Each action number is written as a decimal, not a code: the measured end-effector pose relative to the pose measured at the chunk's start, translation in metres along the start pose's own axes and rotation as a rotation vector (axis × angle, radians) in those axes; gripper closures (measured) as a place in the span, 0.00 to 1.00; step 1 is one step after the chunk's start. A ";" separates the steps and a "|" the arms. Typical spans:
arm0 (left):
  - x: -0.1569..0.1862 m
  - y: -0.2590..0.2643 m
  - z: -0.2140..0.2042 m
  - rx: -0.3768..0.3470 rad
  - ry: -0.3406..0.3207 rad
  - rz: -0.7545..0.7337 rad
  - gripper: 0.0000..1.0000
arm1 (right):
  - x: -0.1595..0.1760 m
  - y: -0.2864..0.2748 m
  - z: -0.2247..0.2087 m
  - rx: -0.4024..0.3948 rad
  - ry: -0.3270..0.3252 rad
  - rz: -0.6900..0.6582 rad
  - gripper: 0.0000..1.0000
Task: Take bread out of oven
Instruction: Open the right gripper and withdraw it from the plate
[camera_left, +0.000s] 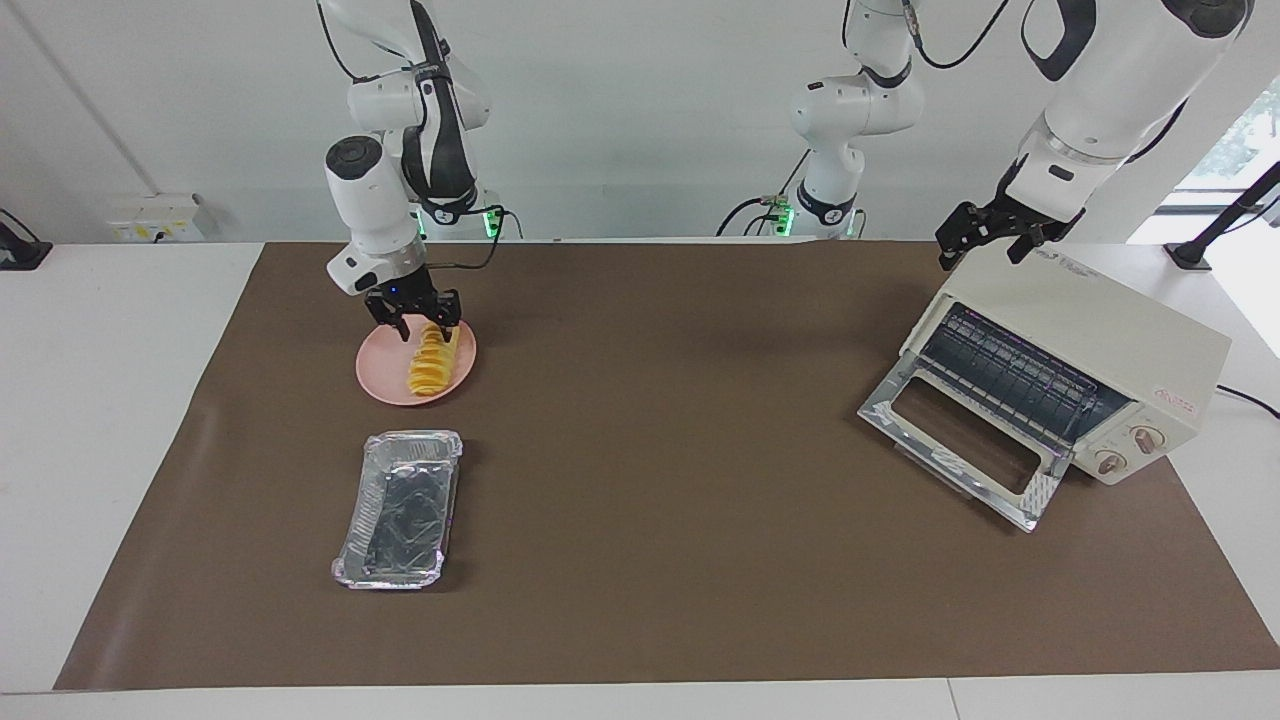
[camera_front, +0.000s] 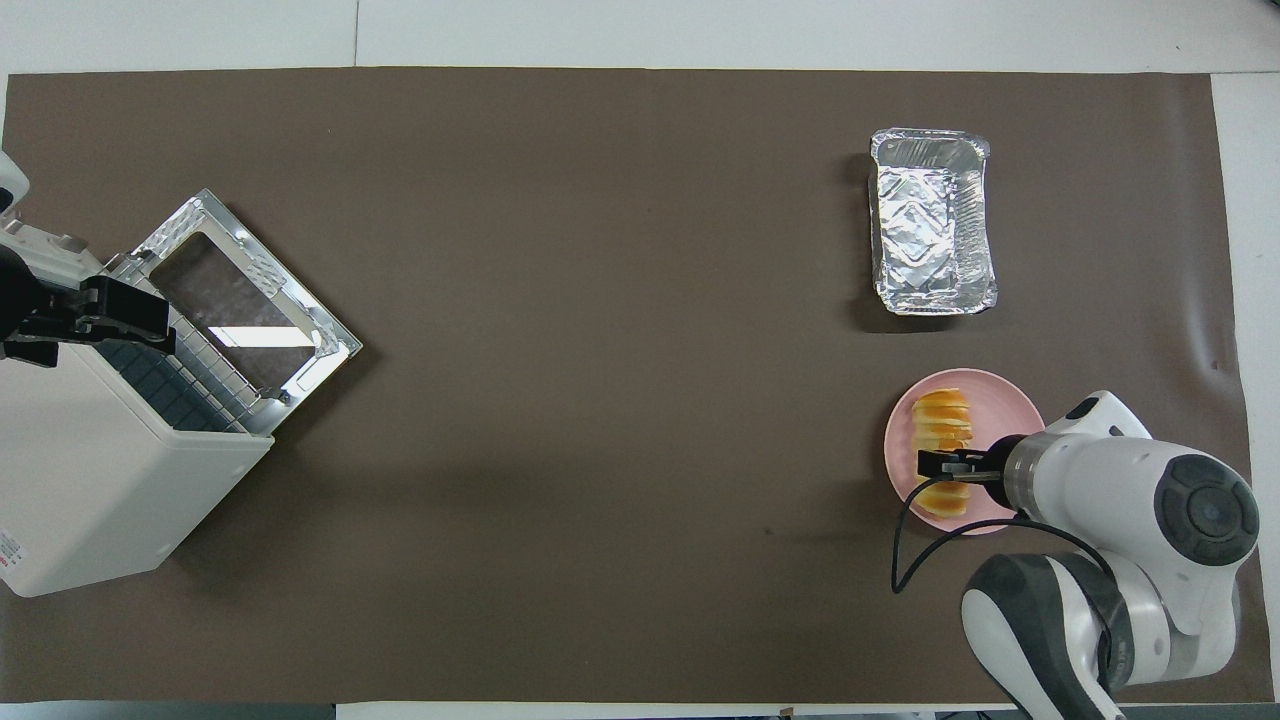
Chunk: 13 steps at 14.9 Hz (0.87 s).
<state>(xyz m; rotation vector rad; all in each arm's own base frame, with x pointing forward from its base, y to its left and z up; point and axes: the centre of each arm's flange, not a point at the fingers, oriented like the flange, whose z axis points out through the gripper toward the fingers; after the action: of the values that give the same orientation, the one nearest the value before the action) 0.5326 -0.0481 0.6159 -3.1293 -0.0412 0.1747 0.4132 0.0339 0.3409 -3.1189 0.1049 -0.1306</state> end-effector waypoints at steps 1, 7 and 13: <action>0.000 0.000 0.000 0.000 0.000 0.000 0.00 | 0.005 -0.001 -0.006 0.001 0.006 0.000 0.04; 0.000 0.000 0.000 0.000 0.000 0.000 0.00 | 0.062 -0.008 -0.104 0.000 -0.037 -0.032 0.00; 0.000 0.000 0.000 0.000 0.000 0.000 0.00 | 0.101 0.012 -0.205 0.004 -0.050 -0.111 0.00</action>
<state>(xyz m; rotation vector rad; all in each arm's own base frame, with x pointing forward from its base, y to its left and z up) 0.5326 -0.0481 0.6159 -3.1293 -0.0412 0.1751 0.4956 0.0119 0.5532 -3.1210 -0.0692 -0.0545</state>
